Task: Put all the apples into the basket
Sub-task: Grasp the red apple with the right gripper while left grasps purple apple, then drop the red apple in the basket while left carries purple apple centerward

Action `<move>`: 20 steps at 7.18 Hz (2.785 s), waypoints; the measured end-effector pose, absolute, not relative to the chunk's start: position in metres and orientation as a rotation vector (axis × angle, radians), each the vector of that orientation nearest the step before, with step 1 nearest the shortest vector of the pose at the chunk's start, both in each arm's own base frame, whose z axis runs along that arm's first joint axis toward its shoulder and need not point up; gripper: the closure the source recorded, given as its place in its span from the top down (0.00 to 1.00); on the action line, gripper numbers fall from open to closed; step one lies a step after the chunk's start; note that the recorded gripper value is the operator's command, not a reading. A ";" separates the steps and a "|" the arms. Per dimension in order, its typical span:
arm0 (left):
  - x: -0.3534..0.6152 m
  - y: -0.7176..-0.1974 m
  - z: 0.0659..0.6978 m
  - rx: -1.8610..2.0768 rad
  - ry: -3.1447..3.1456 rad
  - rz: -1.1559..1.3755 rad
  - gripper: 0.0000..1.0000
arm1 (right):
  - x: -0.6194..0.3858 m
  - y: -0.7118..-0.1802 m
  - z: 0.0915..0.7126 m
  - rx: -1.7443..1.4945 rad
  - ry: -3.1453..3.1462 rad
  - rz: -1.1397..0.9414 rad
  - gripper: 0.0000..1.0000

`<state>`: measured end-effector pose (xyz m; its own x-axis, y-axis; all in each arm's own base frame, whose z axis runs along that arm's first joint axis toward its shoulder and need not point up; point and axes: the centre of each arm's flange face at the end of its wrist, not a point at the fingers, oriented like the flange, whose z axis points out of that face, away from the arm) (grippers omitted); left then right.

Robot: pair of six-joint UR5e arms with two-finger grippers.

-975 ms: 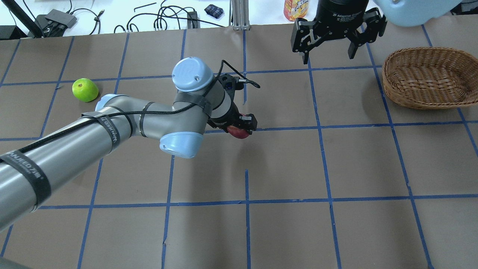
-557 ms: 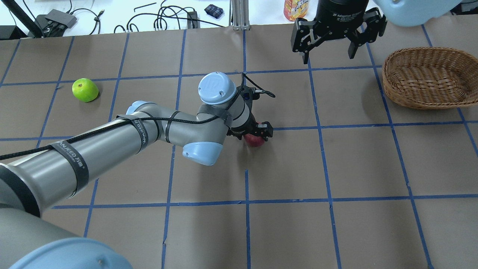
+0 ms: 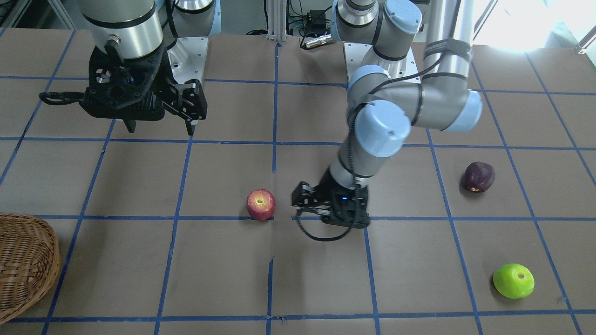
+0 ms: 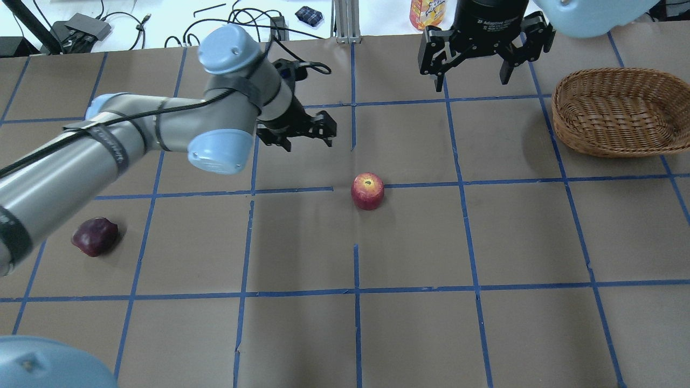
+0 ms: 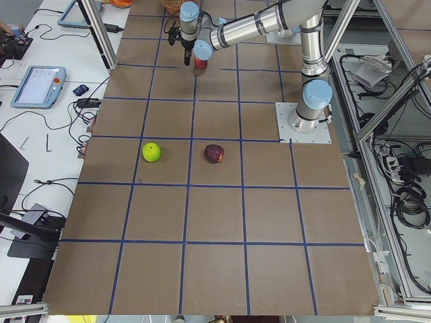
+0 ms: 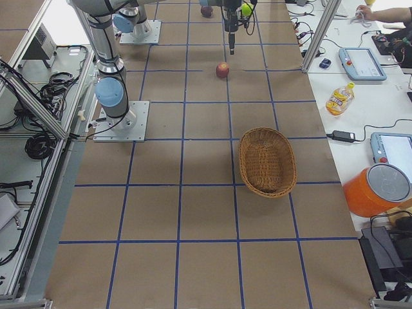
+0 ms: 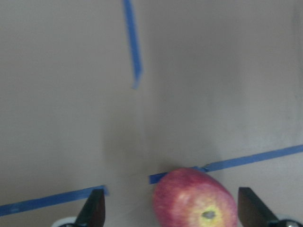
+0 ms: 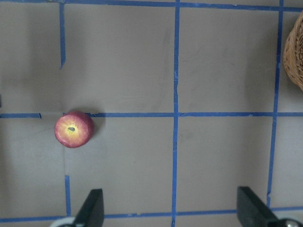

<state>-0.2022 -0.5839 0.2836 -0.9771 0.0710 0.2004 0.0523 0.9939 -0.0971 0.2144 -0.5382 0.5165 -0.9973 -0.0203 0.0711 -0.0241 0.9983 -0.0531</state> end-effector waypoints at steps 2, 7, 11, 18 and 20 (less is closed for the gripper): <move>-0.055 -0.569 0.287 -0.300 -3.082 0.071 1.00 | 0.265 -0.565 0.458 0.088 -3.090 0.079 1.00; 0.185 -0.493 0.265 -0.565 -3.111 -0.289 1.00 | 0.348 -0.547 0.243 0.138 -3.095 0.108 1.00; 0.205 -0.479 0.199 -0.588 -2.999 -0.386 0.81 | 0.344 -0.534 0.184 0.153 -3.082 0.051 0.42; 0.064 -0.555 0.258 -0.539 -3.070 -0.082 0.23 | 0.121 -0.623 0.302 -0.134 -3.077 -0.087 0.00; -0.055 -0.560 0.271 -0.389 -3.041 -0.017 0.21 | -0.021 -0.658 0.318 -0.052 -3.061 -0.101 0.00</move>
<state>-0.0547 -0.5599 0.2713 -0.9650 0.2508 0.0765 0.2517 0.9678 0.0013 -0.0206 -0.6583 0.3181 -0.9963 0.0314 0.0796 0.0366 0.9972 0.0648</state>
